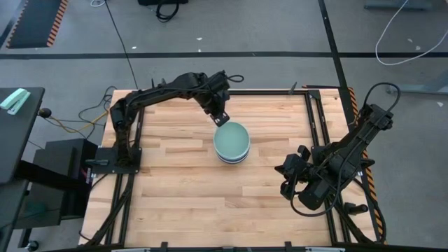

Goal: Nest bowls inside each other
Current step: Stack the green bowl on the white bowl

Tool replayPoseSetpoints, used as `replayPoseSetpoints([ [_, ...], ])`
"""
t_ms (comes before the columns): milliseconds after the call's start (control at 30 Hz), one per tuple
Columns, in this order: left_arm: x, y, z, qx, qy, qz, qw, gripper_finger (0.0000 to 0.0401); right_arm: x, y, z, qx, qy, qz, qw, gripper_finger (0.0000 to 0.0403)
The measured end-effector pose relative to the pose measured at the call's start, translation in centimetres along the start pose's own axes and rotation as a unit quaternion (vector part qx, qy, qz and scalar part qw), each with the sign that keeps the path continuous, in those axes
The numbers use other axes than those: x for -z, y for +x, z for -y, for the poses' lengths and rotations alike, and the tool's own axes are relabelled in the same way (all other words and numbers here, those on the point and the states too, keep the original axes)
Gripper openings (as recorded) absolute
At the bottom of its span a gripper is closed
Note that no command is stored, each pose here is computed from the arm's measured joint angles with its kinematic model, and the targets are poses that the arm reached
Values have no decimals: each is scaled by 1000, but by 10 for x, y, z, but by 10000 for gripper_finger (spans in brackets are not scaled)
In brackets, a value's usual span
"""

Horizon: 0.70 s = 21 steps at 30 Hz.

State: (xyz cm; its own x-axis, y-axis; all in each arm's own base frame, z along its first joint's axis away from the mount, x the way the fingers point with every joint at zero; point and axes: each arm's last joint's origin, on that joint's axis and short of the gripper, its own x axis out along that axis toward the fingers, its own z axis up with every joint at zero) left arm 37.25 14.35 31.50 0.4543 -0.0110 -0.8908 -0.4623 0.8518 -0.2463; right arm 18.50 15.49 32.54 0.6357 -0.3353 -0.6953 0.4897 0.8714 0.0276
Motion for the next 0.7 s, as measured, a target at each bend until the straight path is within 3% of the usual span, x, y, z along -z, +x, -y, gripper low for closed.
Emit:
replayPoseSetpoints([
  [100,1,-2,4,3,6,3,1000,9,0,0,0,1,-2,1,1000,13],
  [700,1,-1,14,19,22,9,1000,5,0,0,0,2,-4,4,1000,13],
])
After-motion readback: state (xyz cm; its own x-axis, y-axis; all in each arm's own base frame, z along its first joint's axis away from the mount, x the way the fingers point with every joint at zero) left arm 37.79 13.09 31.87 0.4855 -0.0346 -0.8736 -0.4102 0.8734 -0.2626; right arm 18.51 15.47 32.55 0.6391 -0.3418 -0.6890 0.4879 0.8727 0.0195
